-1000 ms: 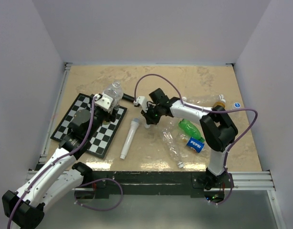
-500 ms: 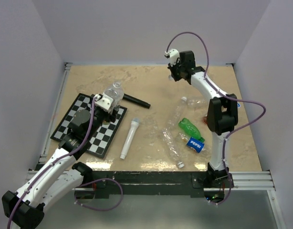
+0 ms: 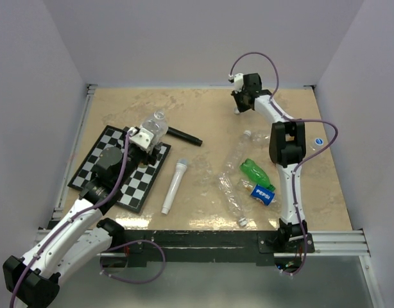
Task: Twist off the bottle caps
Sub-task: Place the bottle cap at the center of the board.
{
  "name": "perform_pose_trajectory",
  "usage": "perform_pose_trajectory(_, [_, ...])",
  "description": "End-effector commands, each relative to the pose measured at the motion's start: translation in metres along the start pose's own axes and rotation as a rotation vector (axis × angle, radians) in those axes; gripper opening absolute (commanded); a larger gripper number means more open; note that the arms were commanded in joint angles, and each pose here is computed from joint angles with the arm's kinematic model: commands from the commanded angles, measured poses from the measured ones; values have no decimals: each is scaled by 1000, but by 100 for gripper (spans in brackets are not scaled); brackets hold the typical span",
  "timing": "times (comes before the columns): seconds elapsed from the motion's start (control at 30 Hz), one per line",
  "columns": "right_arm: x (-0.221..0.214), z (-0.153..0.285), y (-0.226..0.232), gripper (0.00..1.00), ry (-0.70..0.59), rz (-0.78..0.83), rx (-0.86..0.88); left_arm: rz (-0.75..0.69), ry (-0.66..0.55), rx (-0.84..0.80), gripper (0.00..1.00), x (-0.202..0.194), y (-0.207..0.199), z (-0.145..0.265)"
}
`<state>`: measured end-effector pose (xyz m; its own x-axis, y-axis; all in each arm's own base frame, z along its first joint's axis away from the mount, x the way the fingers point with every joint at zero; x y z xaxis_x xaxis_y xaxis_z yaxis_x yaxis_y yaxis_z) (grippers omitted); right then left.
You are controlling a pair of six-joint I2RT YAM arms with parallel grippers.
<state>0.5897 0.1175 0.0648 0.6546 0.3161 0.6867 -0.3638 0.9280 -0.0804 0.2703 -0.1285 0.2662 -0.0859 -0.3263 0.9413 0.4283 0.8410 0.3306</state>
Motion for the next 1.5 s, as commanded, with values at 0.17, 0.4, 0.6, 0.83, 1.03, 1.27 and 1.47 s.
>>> perform_pose_trajectory(0.17, [35,39,-8,43,-81,-6,1,-4,-61,-31,0,12,-3,-3])
perform_pose_trajectory(0.4, [59,122,20,50,-195,132,169,-6,-114,-167,0,20,-25,-2])
perform_pose_trajectory(0.6, [40,235,97,53,-443,512,606,-10,-197,-331,0,33,-49,4])
perform_pose_trajectory(0.83, [-33,322,170,91,-546,819,1005,-1,-269,-562,0,39,-85,13])
perform_pose_trajectory(1.03, [-75,353,222,98,-479,923,1249,30,-293,-693,0,37,-106,16])
perform_pose_trajectory(1.27, [-46,365,261,98,-513,855,1211,48,-259,-745,0,29,-120,13])
perform_pose_trajectory(1.47, [-34,378,283,98,-524,790,1234,52,-253,-759,0,27,-123,13])
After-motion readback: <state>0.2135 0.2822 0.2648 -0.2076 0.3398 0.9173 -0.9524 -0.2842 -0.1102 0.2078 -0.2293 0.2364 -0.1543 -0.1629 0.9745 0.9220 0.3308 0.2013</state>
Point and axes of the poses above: each gripper's point midway between its finger pads, its own z axis back along the fingers, its own y axis along the line the jaws close on, x = y × z, the point moved 2 cm from there along z, back along the fingers, and after that the axes turned 5 degrees about -z, right-handed, at the moved point
